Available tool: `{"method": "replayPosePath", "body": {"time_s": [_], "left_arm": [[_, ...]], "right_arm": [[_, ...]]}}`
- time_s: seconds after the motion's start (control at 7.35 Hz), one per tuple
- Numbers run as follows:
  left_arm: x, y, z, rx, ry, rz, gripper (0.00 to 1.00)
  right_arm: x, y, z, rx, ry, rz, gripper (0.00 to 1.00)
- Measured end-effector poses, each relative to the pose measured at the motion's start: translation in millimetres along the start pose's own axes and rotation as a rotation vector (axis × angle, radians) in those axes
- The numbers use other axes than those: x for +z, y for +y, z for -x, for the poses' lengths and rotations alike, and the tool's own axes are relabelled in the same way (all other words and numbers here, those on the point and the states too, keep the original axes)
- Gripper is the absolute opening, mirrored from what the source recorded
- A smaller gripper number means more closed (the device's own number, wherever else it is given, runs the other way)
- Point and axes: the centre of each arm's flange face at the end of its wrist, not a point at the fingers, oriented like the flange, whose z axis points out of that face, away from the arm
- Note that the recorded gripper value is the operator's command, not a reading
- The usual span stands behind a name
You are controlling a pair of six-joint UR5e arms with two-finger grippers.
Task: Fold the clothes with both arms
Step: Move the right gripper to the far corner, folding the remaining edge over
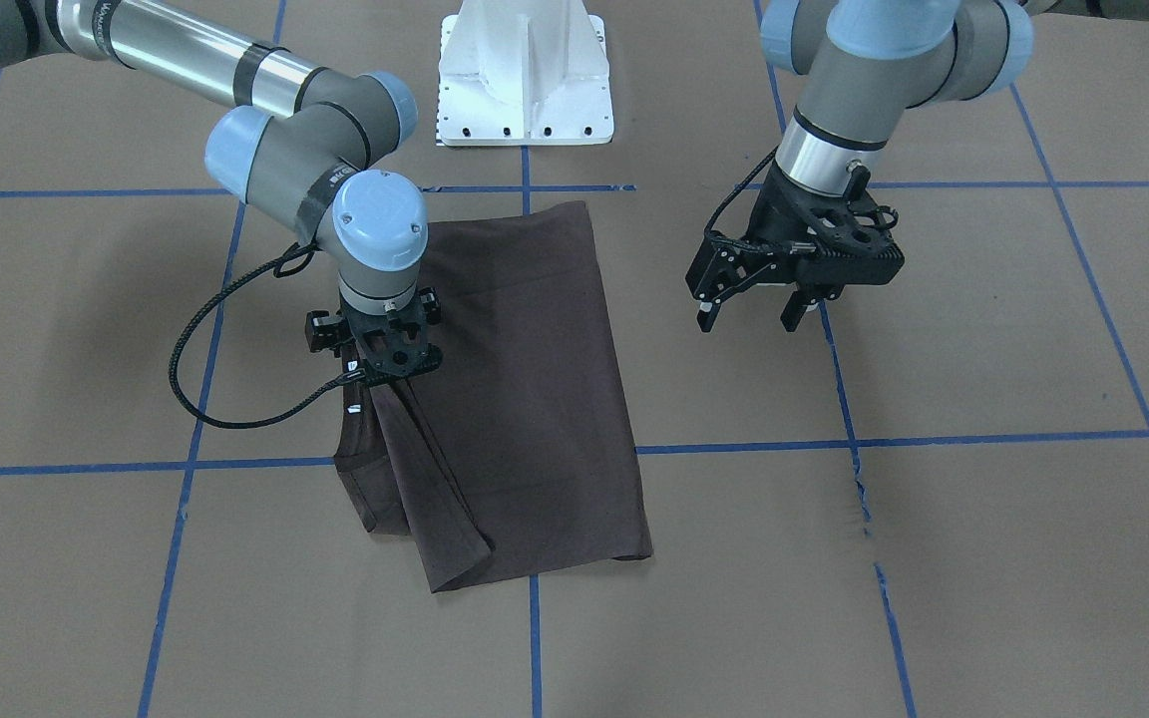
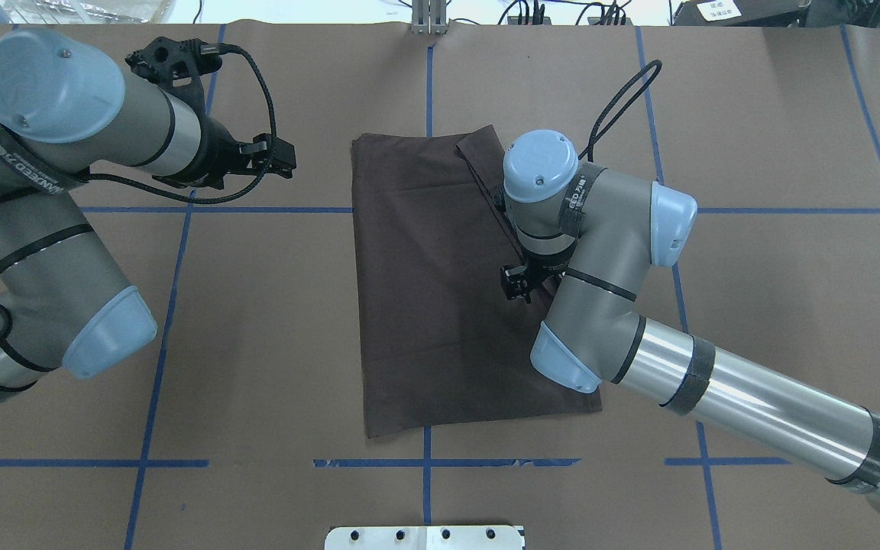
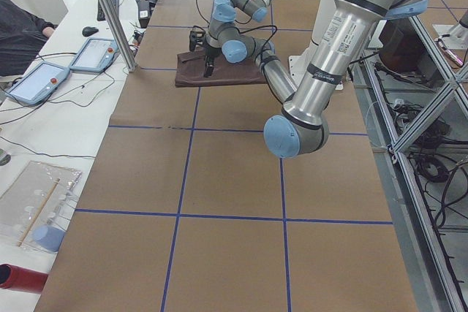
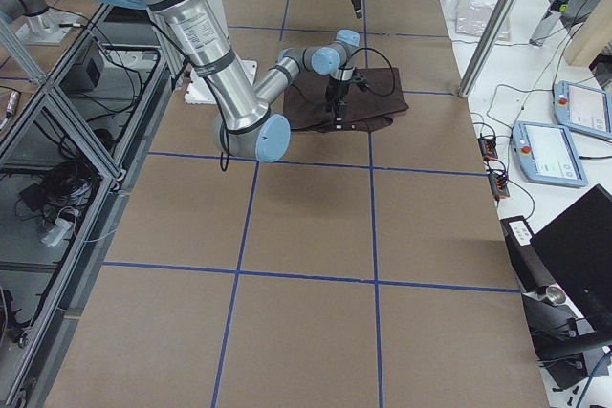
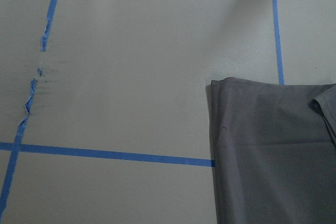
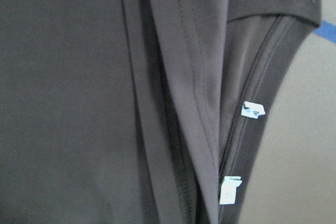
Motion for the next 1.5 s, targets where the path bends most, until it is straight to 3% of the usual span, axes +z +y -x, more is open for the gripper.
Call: {"method": "replayPosePath", "body": {"time_s": [0.68,1.09,1.5], "left_arm": [[-0.2,0.5,0.4,0.0,0.001,0.0,1.0],[-7.7,2.1,-3.5,0.003,0.015,-0.005,1.0],[-32.1,7.2,-11.1,0.011,0.041,-0.015,1.0]], "right_arm": [[11.7,-4.2,-34.4,0.027,0.027,0.01,1.0],[14.2,-17.0,-105.9,0.031,0.051,0.003,1.0],[-35.1,-41.9,-127.4,0.025,0.005,-0.062,1.0]]}}
